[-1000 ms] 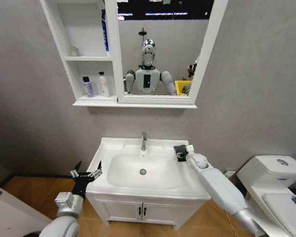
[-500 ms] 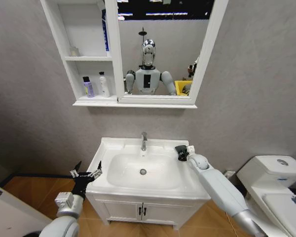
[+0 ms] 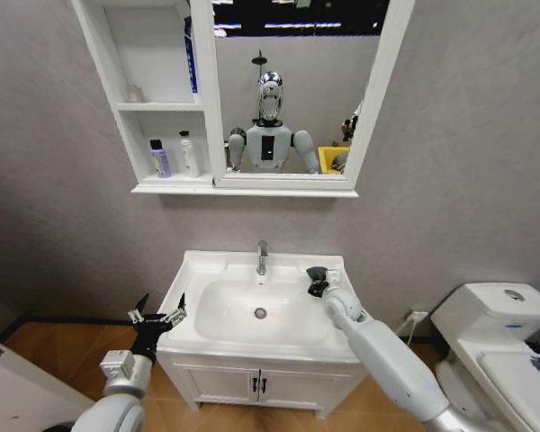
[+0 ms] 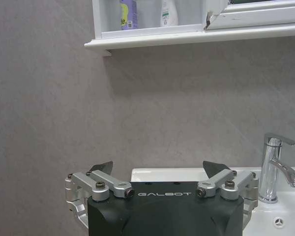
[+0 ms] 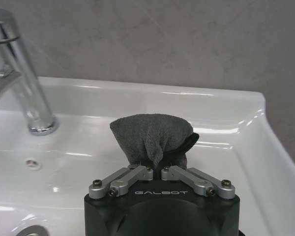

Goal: Move facial cleanser and shampoo from washbasin to cabinet, then wipe washbasin with towel.

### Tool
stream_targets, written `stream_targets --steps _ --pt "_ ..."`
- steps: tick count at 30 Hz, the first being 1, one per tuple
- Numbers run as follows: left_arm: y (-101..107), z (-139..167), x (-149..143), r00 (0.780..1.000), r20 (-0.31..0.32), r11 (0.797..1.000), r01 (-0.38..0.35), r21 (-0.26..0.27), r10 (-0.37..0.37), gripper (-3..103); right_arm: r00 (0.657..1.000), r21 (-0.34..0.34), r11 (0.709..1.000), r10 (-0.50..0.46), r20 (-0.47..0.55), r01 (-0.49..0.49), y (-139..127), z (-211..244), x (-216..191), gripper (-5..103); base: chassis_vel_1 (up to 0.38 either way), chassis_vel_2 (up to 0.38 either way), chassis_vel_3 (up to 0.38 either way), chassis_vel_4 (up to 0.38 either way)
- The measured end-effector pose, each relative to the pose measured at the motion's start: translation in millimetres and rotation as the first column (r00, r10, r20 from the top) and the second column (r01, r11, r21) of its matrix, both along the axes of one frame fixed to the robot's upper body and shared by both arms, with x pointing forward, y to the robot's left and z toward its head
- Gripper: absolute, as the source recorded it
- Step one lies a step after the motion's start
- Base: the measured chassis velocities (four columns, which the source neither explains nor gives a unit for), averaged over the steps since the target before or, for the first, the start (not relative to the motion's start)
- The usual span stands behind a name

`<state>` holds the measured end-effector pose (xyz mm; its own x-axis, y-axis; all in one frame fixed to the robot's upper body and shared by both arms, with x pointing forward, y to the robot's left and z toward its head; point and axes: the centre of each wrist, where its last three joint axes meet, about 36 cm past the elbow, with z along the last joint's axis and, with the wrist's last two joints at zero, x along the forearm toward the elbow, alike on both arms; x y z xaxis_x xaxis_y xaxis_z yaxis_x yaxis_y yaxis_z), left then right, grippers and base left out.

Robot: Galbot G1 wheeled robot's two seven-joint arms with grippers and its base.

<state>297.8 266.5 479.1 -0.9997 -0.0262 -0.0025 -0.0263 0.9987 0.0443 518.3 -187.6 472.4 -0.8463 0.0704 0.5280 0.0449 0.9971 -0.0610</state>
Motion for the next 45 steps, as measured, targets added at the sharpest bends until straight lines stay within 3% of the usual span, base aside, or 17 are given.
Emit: stream_targets --steps 1,3,7,14,27,45 --pt "0.0 0.0 0.0 1.000 0.000 1.000 0.000 0.000 0.000 100 1.000 0.000 1.000 0.000 0.000 0.000 0.0 0.0 0.0 2 0.000 0.000 0.000 0.000" --pt "0.0 0.0 0.0 1.000 0.000 1.000 0.000 0.000 0.000 100 0.999 0.018 0.999 0.039 -0.019 -0.039 27.3 -3.6 -8.6 2 0.000 0.000 0.000 0.000" --pt "0.0 0.0 0.0 1.000 0.000 1.000 0.000 0.000 0.000 100 0.997 0.017 0.999 0.053 -0.055 -0.052 40.6 -24.5 -9.9 2 0.000 0.000 0.000 0.000" --pt "0.0 0.0 0.0 1.000 0.000 1.000 0.000 0.000 0.000 100 0.995 -0.035 0.999 0.021 -0.094 -0.024 28.7 -65.0 -13.0 2 0.000 0.000 0.000 0.000" --pt "0.0 0.0 0.0 1.000 0.000 1.000 0.000 0.000 0.000 100 0.992 -0.080 0.997 -0.019 -0.122 0.009 3.7 -95.3 -15.6 2 0.000 0.000 0.000 0.000" --pt "0.0 0.0 0.0 1.000 0.000 1.000 0.000 0.000 0.000 100 0.987 -0.044 0.999 0.003 -0.159 -0.010 23.9 -119.8 -3.4 2 0.000 0.000 0.000 0.000"
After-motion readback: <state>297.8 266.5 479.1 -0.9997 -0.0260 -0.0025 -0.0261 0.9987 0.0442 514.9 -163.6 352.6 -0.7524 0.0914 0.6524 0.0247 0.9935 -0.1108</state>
